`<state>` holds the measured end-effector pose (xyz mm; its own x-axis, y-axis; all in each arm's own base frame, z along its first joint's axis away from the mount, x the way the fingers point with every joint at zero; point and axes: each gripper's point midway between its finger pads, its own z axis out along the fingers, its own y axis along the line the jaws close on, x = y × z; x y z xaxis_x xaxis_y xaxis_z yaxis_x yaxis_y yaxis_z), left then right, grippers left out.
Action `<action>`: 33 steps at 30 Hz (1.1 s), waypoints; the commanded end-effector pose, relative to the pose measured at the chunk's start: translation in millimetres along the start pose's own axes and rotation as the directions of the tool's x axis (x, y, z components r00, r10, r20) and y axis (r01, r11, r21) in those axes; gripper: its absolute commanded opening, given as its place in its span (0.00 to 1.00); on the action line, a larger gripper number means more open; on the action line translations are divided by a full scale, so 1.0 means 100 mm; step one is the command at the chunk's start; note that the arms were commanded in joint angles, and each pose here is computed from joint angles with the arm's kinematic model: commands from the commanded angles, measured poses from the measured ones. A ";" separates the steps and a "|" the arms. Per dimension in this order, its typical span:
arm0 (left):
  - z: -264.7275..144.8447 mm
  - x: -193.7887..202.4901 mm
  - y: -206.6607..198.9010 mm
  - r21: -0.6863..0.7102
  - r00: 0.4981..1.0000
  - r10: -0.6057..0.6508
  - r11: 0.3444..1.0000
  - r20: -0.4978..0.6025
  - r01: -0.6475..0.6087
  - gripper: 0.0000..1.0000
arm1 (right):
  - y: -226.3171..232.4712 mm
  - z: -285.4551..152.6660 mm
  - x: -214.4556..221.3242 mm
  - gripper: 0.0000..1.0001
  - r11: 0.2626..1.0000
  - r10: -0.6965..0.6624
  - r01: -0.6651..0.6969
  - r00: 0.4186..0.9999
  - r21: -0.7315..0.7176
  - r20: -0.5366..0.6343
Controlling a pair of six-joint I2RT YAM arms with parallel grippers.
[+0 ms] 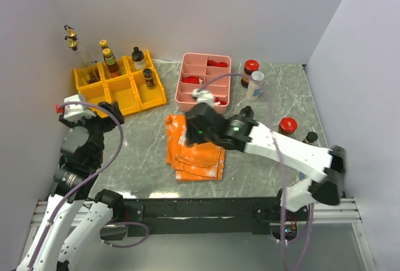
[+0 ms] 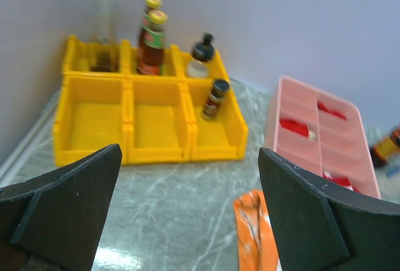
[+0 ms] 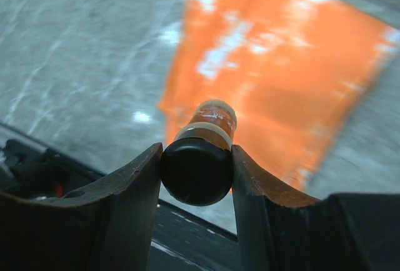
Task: Organize the condiment bottles
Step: Pick up the bottle from the center of the board, then place the bottle at the center of the board.
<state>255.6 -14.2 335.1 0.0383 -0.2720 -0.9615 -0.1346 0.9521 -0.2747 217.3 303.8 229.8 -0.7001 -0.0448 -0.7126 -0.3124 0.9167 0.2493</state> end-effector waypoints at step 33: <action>-0.31 -0.44 0.38 -0.107 0.957 -0.132 0.981 0.259 0.164 0.96 | 1.70 1.46 0.80 0.47 0.967 -0.230 0.217 0.969 -0.134 -0.091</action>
<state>212.6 33.3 361.7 0.3073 -0.3510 -0.8845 -0.2440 0.8694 -0.4297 194.5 506.1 120.2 -0.6797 -0.3041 -0.6674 -0.5445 0.8189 0.1814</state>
